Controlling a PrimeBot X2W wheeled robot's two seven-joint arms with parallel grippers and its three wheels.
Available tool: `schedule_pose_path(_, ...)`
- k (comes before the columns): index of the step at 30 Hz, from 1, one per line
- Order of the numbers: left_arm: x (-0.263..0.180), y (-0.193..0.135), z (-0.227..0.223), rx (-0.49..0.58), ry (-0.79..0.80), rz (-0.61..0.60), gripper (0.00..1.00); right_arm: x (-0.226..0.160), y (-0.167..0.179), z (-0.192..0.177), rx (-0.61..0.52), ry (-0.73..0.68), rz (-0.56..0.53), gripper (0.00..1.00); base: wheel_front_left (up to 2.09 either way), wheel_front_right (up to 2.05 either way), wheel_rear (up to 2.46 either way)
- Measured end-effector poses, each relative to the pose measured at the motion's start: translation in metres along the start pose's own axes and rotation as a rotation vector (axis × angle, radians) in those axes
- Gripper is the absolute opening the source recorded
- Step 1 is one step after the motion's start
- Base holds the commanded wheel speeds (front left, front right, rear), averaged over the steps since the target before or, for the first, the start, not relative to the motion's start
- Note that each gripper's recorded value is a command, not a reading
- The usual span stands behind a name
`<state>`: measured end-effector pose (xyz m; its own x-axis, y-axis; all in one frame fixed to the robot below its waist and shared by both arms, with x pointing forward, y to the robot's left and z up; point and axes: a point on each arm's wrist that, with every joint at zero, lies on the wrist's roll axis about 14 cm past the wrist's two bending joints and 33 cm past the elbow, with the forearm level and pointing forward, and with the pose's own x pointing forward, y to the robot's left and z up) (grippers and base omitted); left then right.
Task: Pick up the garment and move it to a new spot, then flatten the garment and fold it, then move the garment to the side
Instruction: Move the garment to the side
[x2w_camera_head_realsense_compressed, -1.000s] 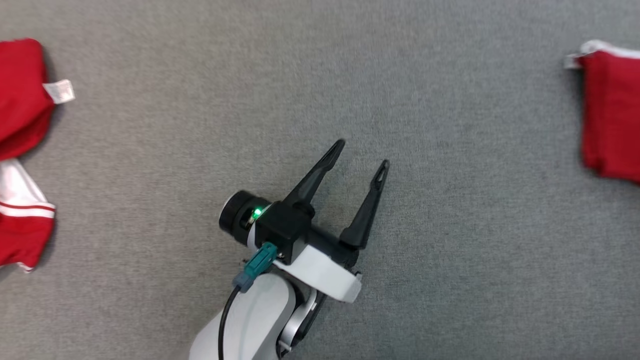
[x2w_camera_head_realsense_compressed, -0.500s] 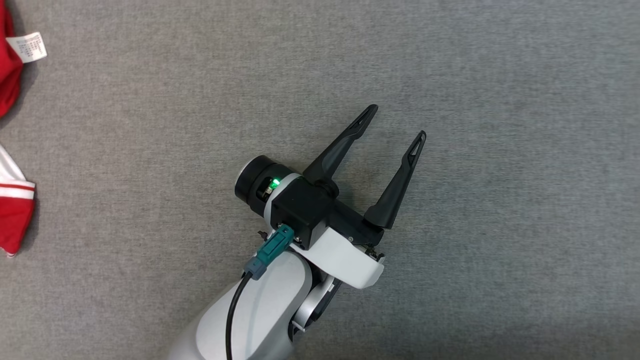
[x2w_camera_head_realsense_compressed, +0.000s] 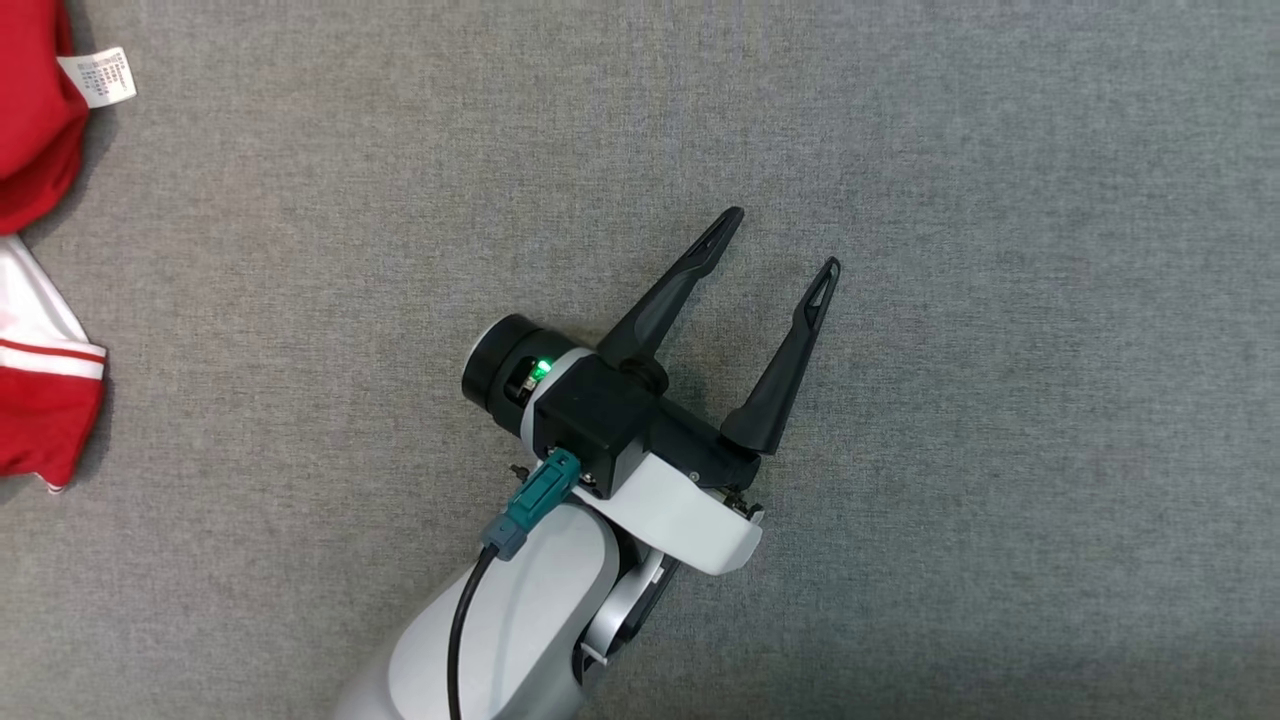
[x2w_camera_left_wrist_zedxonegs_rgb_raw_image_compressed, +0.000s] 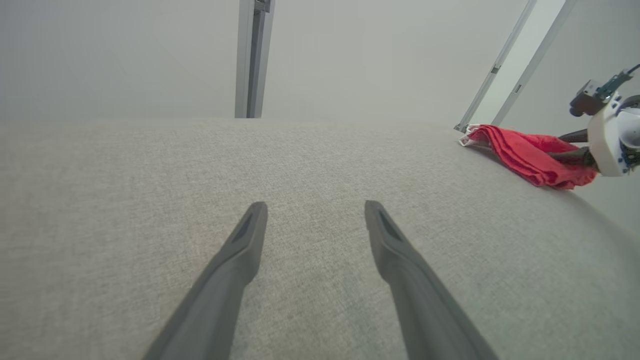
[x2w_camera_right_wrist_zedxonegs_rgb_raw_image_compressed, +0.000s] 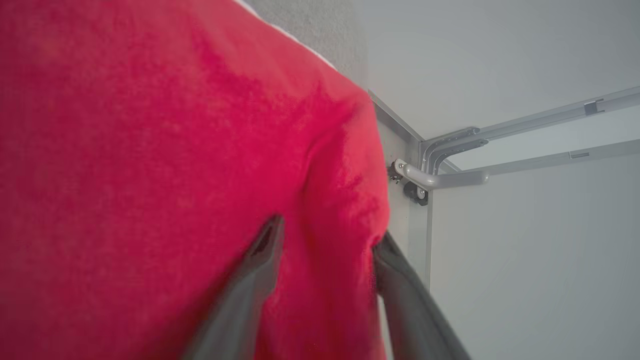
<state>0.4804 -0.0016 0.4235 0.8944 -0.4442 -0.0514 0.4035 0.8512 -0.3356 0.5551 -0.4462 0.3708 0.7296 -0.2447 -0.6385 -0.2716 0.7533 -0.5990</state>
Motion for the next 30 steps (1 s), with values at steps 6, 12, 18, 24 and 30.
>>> schedule_pose_path(6,-0.006,-0.004,0.012,0.010,-0.021,0.008,1.00,-0.013,-0.018,0.015,0.001,-0.053,-0.058,1.00,0.00,0.00,0.00)
schedule_pose_path(12,-0.019,-0.002,0.033,0.022,-0.060,0.053,1.00,-0.032,-0.016,0.058,0.083,-0.201,-0.072,1.00,0.00,0.00,0.00)
schedule_pose_path(18,-0.045,0.009,0.061,0.036,-0.121,0.147,1.00,-0.069,0.006,0.121,0.218,-0.427,-0.032,1.00,0.00,0.00,0.00)
schedule_pose_path(24,-0.080,0.024,0.092,0.065,-0.202,0.248,1.00,-0.130,0.017,0.187,0.409,-0.685,0.014,1.00,0.00,0.00,0.00)
schedule_pose_path(30,-0.125,0.041,0.115,0.093,-0.273,0.351,1.00,-0.205,0.047,0.213,0.580,-0.926,0.063,1.00,0.00,0.00,0.00)
